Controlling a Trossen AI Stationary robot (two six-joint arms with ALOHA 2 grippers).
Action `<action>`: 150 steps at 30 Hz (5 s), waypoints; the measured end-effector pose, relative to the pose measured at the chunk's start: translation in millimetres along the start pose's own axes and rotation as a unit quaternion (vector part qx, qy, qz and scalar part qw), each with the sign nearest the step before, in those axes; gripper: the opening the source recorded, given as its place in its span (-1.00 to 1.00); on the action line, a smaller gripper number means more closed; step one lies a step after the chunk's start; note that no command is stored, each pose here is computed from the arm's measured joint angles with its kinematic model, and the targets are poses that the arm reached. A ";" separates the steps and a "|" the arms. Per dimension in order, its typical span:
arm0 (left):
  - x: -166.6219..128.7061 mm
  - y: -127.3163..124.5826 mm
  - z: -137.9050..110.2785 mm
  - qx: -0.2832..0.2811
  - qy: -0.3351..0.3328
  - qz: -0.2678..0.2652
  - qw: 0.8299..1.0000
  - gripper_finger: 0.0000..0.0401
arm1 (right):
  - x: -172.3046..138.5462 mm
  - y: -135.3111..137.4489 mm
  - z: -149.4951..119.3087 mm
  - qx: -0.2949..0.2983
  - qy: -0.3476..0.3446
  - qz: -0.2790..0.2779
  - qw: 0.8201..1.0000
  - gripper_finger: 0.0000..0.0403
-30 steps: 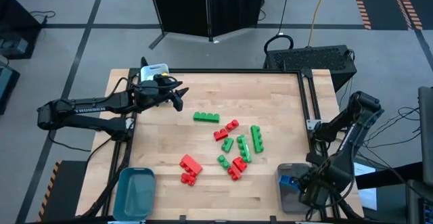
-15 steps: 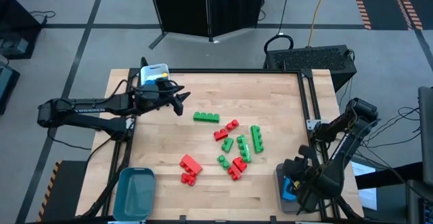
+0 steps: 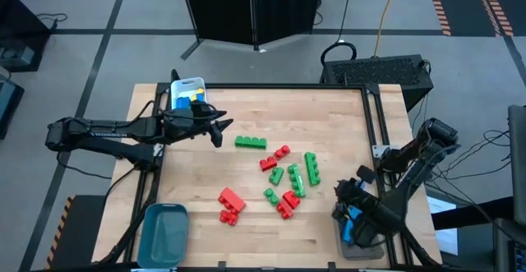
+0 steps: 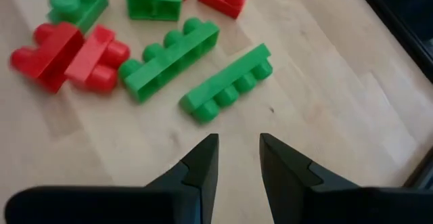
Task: Sort blocks by size
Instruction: Put the green 4 stud gamepiece into the black bin
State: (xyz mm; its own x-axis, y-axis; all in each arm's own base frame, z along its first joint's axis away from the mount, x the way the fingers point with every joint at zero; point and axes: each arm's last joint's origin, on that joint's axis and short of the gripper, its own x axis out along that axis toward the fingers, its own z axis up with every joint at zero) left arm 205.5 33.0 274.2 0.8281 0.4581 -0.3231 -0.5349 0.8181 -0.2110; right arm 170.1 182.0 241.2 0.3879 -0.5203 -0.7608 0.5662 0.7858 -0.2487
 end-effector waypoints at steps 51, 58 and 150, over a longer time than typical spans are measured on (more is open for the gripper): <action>114.1 -8.9 -83.7 0.219 0.133 -0.049 0.965 0.16 | 67.7 -1.6 82.7 -0.095 0.018 0.030 0.995 -0.54; 124.9 -3.2 -99.8 0.233 0.164 -0.037 0.958 0.80 | 67.7 -1.6 82.7 -0.100 0.018 0.030 0.994 -0.54; 144.6 -1.7 -117.6 0.218 0.200 -0.159 0.942 0.60 | 110.8 22.5 35.2 -0.127 -0.066 0.145 0.979 0.05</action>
State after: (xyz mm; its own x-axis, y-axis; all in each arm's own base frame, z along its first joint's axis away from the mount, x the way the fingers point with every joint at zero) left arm 306.4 57.0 119.3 0.7589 0.0700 -0.6475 -0.0789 0.9968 0.0153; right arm 251.5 130.3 172.4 0.6053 -0.2893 -0.7416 0.2261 0.9557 -0.1884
